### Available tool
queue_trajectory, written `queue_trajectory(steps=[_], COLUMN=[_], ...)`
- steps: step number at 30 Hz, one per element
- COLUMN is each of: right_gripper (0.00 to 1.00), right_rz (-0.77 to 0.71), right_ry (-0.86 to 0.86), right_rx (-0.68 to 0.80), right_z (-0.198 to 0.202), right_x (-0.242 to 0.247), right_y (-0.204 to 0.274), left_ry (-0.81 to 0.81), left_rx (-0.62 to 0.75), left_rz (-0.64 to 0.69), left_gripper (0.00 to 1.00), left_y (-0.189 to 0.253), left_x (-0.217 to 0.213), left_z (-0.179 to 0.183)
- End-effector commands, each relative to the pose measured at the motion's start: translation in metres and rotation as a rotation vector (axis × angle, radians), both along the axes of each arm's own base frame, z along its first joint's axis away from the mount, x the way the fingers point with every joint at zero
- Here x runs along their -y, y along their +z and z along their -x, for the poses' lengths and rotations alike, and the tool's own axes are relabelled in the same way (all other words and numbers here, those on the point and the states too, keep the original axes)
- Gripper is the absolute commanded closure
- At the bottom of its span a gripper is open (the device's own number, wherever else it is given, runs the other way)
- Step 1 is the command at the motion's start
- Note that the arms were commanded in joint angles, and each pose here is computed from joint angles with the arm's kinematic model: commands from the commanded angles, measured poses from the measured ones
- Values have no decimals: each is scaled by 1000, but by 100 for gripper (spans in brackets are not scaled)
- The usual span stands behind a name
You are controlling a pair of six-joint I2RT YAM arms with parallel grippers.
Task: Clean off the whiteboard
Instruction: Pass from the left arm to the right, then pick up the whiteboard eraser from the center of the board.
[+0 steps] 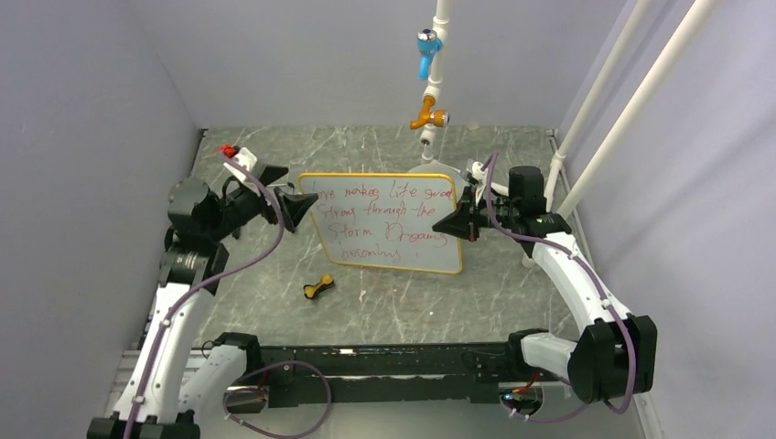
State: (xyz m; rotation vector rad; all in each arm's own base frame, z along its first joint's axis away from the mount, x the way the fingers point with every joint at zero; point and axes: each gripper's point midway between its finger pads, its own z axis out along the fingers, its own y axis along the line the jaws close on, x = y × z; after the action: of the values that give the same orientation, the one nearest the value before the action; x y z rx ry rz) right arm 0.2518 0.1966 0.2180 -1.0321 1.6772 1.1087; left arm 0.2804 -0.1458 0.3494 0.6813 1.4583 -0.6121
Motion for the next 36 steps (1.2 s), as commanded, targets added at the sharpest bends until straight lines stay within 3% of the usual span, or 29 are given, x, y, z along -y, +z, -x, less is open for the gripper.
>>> queue_trajectory(steps=[1, 5, 13, 19, 26, 36], right_gripper=[100, 100, 100, 100, 100, 100], right_rz=[7, 23, 31, 41, 48, 40], right_ry=[-68, -98, -102, -105, -132, -152], right_rx=[-48, -69, -71, -83, -85, -93], right_z=[4, 0, -2, -5, -10, -14], right_x=[4, 6, 8, 10, 19, 27], right_y=[5, -1, -1, -6, -7, -8], left_ry=[210, 247, 546, 443, 428, 414], left_rx=[-371, -607, -787, -913, -911, -982], left_rz=[201, 188, -203, -475, -544, -597], left_gripper=[1, 4, 13, 30, 35, 51], left_y=[-52, -118, -210, -269, -288, -316], left_x=[-18, -13, -21, 5, 9, 6], left_z=[5, 31, 60, 70, 60, 68])
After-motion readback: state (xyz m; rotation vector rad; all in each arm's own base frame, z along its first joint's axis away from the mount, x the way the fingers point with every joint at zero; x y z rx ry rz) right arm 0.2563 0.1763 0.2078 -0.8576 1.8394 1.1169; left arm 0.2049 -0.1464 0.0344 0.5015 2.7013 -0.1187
